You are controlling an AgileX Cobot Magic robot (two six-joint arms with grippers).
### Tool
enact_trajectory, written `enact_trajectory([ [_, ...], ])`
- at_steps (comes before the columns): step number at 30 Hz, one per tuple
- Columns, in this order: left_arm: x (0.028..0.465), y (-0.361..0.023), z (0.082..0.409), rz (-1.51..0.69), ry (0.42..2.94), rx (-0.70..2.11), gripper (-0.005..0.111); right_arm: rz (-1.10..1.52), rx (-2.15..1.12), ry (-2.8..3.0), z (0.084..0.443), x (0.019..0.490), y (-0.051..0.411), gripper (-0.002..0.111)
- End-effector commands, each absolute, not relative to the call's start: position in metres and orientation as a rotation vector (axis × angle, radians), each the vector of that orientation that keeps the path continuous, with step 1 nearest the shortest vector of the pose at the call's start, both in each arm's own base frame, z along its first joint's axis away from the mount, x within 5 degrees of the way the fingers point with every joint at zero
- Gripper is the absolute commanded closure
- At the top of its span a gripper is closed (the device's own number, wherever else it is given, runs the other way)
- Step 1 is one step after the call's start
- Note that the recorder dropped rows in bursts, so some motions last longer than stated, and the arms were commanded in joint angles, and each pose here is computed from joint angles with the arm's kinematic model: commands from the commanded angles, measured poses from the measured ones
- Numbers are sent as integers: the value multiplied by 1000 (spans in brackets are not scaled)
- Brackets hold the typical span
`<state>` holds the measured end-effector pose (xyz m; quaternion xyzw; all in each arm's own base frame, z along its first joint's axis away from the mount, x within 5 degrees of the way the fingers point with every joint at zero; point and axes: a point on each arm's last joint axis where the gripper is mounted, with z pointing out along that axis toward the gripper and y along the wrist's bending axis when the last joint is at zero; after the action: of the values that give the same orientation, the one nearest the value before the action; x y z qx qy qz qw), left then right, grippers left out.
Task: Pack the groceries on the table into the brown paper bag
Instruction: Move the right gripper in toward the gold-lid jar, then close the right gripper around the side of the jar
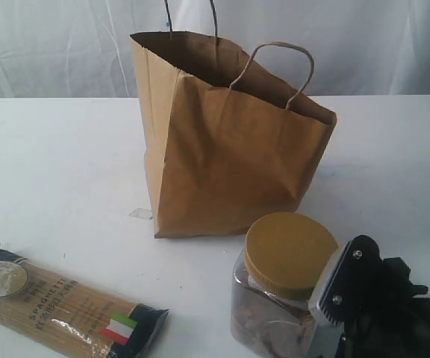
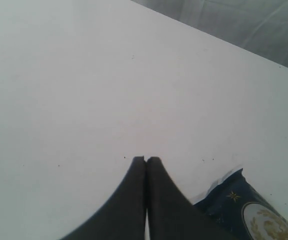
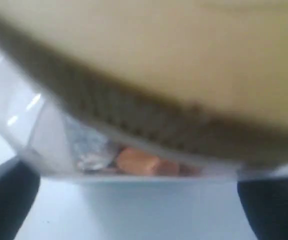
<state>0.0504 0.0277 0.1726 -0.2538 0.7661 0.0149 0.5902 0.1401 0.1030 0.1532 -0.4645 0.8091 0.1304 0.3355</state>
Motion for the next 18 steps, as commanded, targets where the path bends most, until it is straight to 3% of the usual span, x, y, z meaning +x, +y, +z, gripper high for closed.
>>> enact_trajectory([
  [1,50,28,172,41,1779,-586,107,276,-1244,2076,156,145,102,3],
  [18,50,28,172,41,1779,-586,107,431,-1187,2137,150,151,115,3],
])
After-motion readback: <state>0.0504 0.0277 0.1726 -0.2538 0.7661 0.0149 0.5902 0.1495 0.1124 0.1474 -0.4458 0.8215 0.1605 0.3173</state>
